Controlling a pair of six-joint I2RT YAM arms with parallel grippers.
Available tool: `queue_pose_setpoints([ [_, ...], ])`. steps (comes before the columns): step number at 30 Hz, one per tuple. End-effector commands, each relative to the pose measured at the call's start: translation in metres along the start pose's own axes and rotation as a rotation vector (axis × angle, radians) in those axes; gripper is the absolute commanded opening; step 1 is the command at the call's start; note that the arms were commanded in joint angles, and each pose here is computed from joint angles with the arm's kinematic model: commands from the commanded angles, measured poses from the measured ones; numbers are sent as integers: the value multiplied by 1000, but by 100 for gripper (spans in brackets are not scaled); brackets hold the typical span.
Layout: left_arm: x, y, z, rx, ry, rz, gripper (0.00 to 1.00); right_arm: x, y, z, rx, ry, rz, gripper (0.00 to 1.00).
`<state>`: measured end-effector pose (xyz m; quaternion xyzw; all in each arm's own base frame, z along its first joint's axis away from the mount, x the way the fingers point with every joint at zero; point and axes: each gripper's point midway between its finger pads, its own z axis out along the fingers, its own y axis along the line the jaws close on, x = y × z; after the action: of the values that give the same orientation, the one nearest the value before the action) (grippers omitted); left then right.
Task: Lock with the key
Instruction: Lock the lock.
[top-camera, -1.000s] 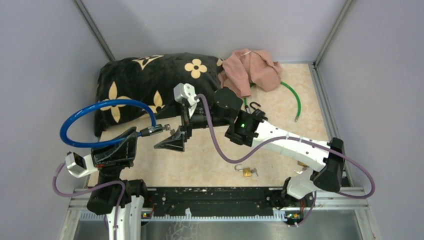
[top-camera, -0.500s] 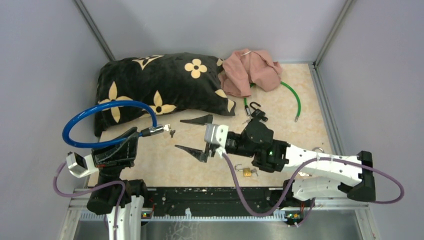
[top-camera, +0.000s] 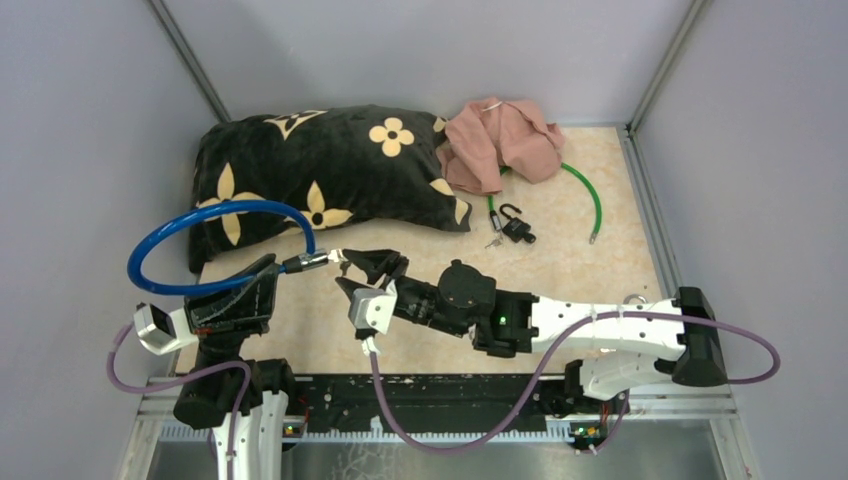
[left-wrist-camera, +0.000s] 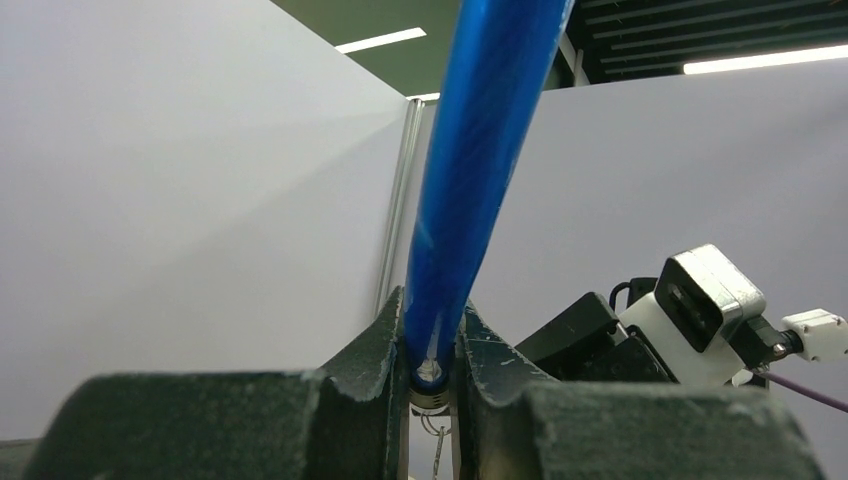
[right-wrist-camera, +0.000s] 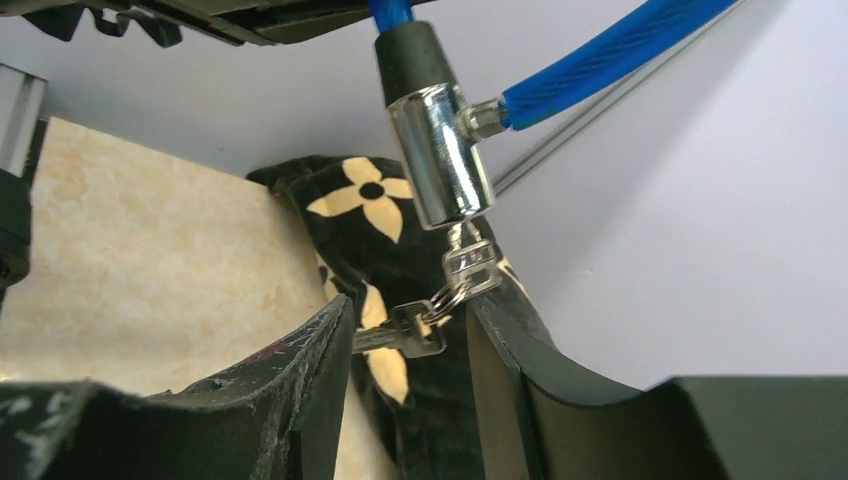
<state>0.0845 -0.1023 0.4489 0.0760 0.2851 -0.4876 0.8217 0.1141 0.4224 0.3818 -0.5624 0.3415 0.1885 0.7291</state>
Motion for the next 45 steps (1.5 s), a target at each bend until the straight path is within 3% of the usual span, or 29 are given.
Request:
queue_pose_setpoints([
  [1,-10,-14,2,40,-29,21,0,-37,-43,1,118,-74,-10,44],
  [12,-10,-18,2,53,-25,23,0,-29,-43,10,111,-15,-46,41],
  [17,-9,-17,2,54,-22,23,0,-34,-41,11,92,-35,-44,15],
  [22,-6,-18,0,64,-9,43,0,-38,-38,11,50,-30,-17,0],
  [31,-1,-21,-3,91,13,73,0,-53,-31,12,-38,-55,55,0],
  [32,-1,-22,-3,91,11,74,0,-51,-33,11,-27,-39,63,11],
  [35,-5,-22,-2,86,-4,75,0,-40,-39,9,11,21,112,65],
  [37,-6,-22,-1,83,-10,74,0,-38,-41,7,5,36,160,90],
  [38,-7,-22,-1,83,-12,74,0,-39,-41,5,-11,30,190,97],
  [45,-5,-23,-2,83,-3,67,0,-88,-44,6,-196,-187,483,98],
])
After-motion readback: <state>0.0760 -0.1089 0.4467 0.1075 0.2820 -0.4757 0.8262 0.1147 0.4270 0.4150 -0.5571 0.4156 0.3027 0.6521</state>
